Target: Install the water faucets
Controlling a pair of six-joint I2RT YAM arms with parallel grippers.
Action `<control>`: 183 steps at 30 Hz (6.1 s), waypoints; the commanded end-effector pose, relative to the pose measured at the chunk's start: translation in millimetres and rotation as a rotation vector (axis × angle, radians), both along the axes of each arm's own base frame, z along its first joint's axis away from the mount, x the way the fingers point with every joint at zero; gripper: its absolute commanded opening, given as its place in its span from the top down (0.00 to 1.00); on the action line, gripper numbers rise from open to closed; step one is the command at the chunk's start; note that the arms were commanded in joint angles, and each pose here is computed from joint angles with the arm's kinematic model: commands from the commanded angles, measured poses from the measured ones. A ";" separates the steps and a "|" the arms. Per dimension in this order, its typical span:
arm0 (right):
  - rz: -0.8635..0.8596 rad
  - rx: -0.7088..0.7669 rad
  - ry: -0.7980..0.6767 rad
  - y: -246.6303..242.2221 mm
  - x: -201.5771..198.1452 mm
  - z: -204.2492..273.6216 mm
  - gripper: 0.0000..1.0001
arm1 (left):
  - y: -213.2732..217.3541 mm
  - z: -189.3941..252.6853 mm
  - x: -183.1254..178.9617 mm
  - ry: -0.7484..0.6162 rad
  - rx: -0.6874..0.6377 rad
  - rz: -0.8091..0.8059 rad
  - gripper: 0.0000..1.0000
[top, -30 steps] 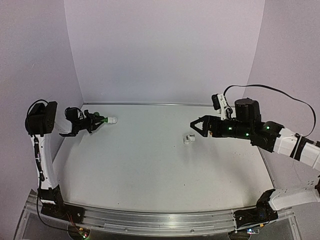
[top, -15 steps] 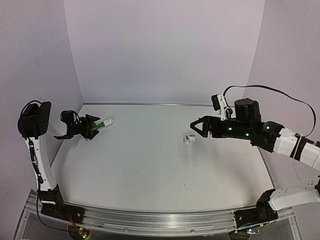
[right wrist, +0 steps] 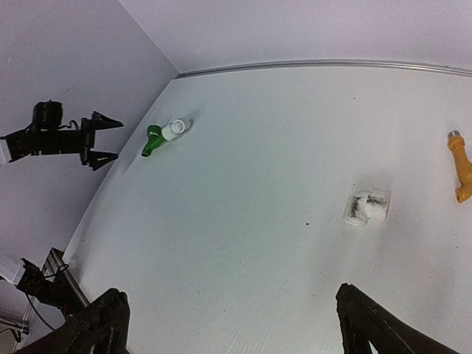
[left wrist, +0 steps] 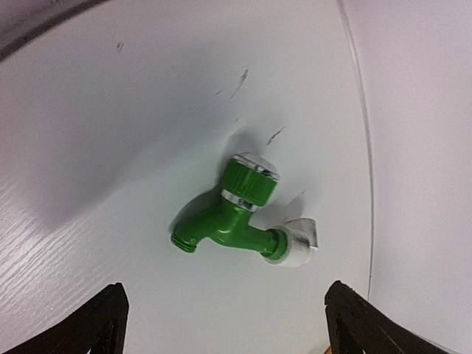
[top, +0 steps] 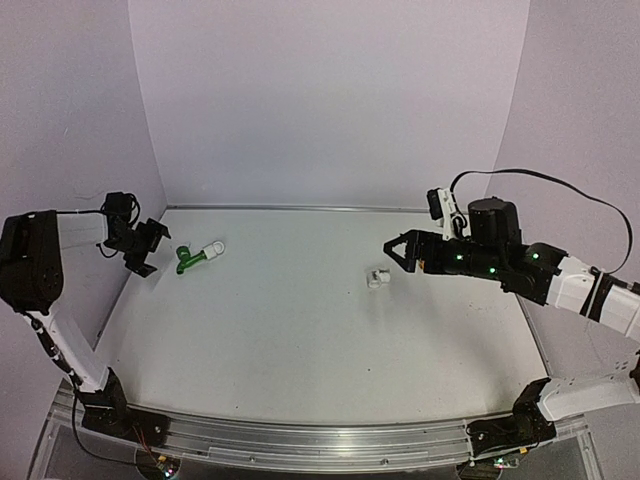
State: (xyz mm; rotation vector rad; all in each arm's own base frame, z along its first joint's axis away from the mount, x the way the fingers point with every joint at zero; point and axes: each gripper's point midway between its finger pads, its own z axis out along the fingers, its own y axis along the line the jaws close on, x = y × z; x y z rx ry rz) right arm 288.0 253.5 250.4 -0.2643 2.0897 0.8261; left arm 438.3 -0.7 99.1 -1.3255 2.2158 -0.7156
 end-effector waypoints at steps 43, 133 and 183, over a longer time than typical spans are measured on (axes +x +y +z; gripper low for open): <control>-0.268 -0.428 0.300 8.8 119.1 -173.1 0.02 | -137.0 213.2 -92.8 -0.751 0.267 -0.848 0.02; 0.157 0.764 0.649 251.1 6.5 -181.7 0.43 | -137.6 181.2 -86.9 -0.652 0.296 -0.871 0.03; 0.123 -0.236 0.164 132.1 7.3 -146.9 0.14 | -140.3 174.5 -85.5 -0.635 0.275 -0.886 0.02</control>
